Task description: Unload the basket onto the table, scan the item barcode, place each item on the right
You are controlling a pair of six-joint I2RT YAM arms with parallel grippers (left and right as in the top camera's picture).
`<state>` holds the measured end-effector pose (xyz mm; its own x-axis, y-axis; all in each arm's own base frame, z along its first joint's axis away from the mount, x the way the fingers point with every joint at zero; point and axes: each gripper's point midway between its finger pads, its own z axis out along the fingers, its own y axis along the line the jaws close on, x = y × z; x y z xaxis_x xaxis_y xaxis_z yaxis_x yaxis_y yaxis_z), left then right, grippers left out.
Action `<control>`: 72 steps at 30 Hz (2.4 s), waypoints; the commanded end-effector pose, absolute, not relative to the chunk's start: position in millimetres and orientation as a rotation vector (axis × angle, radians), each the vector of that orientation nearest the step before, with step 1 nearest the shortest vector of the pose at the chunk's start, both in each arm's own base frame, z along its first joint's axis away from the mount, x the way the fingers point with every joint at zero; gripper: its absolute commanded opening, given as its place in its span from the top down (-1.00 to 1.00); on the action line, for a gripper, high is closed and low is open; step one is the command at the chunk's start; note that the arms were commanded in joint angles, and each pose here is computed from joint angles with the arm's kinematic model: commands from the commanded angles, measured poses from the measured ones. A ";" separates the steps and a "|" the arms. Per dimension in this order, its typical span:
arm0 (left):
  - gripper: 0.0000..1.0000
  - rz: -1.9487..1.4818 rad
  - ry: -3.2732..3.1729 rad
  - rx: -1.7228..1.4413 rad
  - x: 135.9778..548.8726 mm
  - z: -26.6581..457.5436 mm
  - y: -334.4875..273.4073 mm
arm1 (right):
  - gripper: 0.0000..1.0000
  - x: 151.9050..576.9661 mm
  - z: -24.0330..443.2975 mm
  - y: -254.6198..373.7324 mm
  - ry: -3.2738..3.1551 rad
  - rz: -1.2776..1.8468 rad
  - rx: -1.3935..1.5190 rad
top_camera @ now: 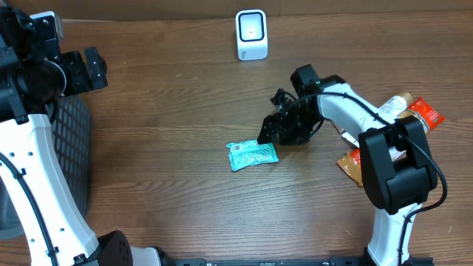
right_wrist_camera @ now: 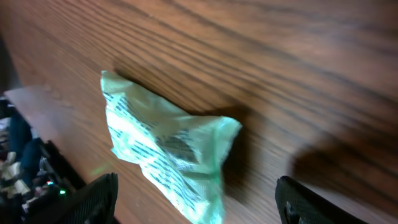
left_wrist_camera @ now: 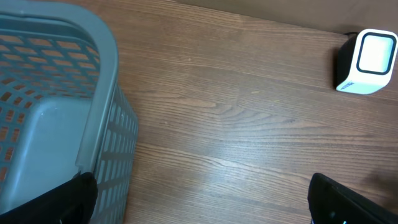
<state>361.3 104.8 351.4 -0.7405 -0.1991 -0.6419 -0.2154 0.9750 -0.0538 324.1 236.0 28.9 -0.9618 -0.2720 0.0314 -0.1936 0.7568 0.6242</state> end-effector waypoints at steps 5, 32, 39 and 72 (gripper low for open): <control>-0.99 0.033 2.420 -0.271 362.6 352.9 105.5 | -0.37 298.6 14.6 269.7 -2.747 -1.066 0.252; -1.00 0.033 2.420 -0.271 362.6 352.9 105.5 | 0.93 321.8 131.3 277.0 -2.811 -1.481 0.384; -1.00 0.033 2.420 -0.271 362.6 352.9 105.5 | 0.93 310.5 186.0 239.5 -2.862 -1.538 0.352; -1.00 0.033 2.420 -0.271 362.6 352.9 105.5 | 0.92 453.1 374.2 147.1 -4.172 0.019 -0.075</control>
